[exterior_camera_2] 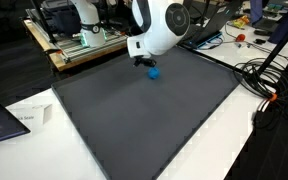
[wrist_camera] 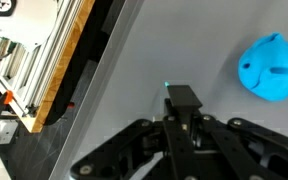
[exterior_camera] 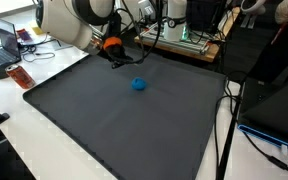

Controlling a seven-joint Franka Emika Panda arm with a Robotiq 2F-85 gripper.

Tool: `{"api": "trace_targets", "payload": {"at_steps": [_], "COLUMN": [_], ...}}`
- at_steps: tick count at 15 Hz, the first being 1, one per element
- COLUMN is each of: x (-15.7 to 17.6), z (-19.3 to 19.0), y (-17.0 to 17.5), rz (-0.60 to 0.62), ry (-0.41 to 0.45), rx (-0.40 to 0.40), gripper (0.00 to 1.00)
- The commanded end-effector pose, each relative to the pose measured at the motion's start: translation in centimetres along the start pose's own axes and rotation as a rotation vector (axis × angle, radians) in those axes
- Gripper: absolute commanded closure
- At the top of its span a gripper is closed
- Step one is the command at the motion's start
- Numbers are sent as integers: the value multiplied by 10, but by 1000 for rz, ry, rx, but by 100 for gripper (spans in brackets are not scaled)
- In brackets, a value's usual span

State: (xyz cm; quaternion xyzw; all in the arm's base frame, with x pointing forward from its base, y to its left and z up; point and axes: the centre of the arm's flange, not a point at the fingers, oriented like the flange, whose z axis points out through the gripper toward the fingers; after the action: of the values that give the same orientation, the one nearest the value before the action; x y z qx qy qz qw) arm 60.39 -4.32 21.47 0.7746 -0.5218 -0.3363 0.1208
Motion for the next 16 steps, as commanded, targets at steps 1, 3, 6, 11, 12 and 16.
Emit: {"api": "trace_targets", "payload": {"at_steps": [1, 3, 6, 11, 12, 16], "x": [-6, -7, -3, 10, 12, 19], "z": [0, 4, 13, 31, 34, 44], "y": [-10, -17, -31, -46, -48, -57], "rz": [18, 21, 31, 47, 50, 54], "ry": [-8, -18, -28, -45, -48, -58], "rx": [-57, -79, -105, -149, -157, -179], "gripper": [97, 97, 97, 97, 97, 97]}}
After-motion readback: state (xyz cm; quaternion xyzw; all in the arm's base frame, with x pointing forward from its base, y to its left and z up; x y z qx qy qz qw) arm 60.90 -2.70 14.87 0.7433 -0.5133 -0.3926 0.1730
